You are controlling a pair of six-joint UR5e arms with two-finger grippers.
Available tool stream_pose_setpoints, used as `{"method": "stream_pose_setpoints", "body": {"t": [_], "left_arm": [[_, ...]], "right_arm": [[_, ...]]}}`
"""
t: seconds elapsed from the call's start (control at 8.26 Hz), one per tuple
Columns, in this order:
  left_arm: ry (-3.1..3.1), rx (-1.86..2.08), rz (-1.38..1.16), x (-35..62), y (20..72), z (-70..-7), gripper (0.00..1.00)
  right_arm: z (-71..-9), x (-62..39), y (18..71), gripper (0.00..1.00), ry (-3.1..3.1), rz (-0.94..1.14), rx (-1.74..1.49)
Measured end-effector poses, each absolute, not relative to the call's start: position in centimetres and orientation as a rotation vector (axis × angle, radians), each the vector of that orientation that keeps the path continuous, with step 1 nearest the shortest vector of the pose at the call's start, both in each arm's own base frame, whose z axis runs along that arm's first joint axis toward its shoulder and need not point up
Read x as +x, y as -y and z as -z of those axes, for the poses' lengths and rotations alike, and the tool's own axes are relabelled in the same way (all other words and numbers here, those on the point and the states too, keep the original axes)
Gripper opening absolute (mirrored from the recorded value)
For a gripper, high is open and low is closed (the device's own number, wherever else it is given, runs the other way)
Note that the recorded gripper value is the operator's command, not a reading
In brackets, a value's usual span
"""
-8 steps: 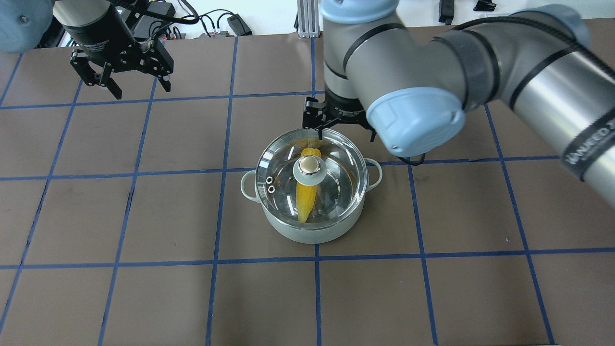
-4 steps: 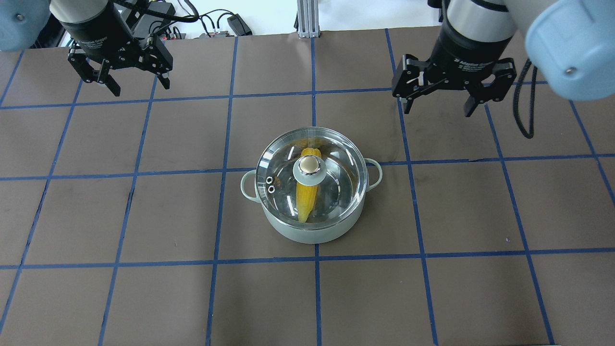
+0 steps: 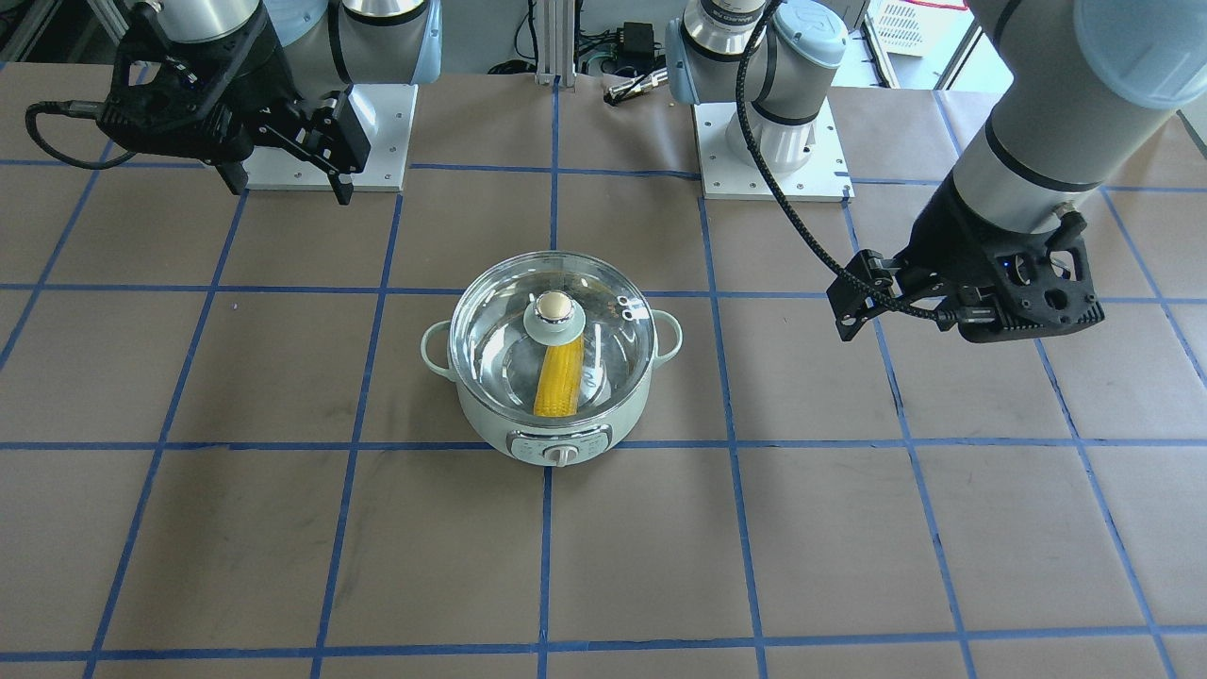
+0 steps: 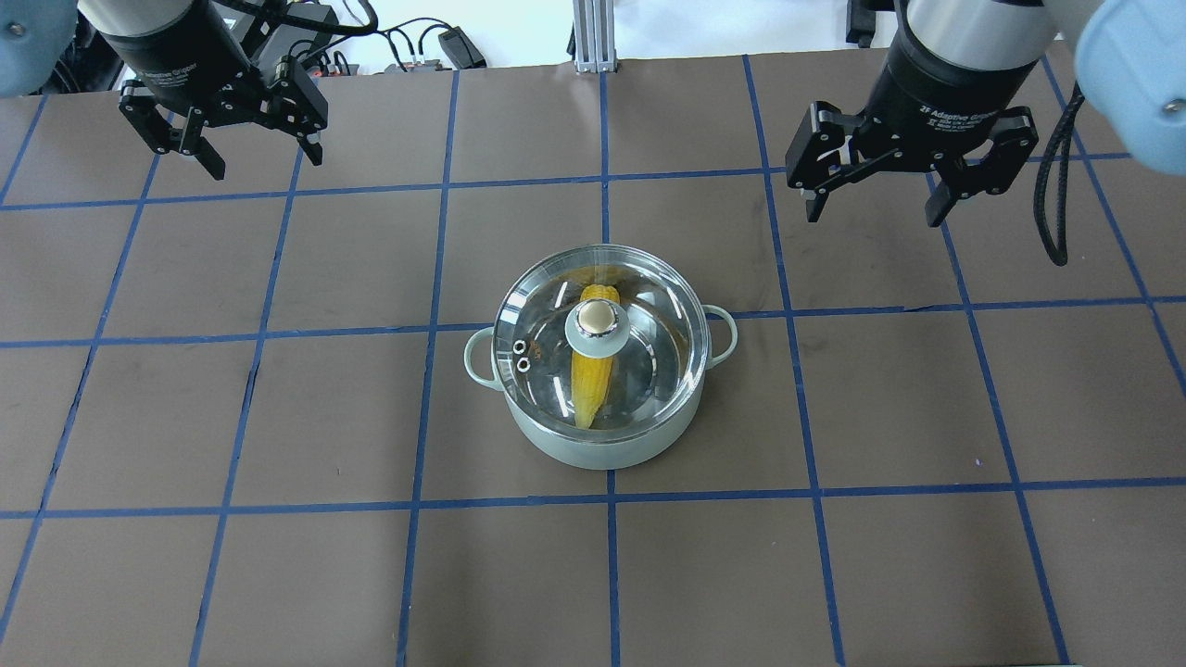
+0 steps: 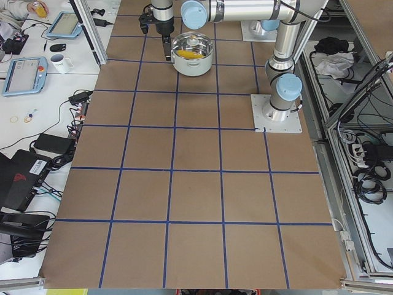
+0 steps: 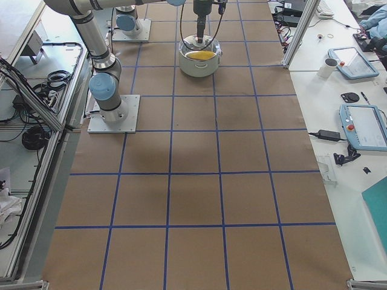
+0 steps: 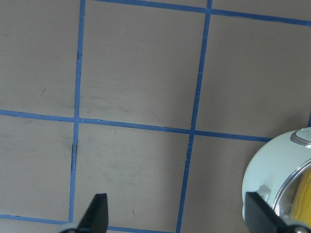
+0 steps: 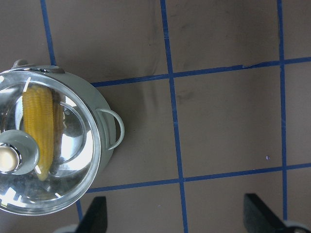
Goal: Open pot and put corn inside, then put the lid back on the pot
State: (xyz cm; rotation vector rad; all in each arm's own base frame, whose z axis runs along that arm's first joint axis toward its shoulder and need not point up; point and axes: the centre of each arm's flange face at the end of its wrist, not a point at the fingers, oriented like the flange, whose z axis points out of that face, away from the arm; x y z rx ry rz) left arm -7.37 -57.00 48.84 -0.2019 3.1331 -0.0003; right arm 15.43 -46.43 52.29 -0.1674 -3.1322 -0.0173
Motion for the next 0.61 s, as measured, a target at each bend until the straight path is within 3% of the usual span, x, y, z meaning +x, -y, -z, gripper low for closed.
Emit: {"method": "stream_pose_setpoints", "body": {"t": [0.61], "left_arm": [[-3.126,-0.204,0.102,-7.8,54.1,-52.8,1.0]], "right_arm": [[-52.2,15.5,46.2,1.0,3.134,0.024,-0.162]]}}
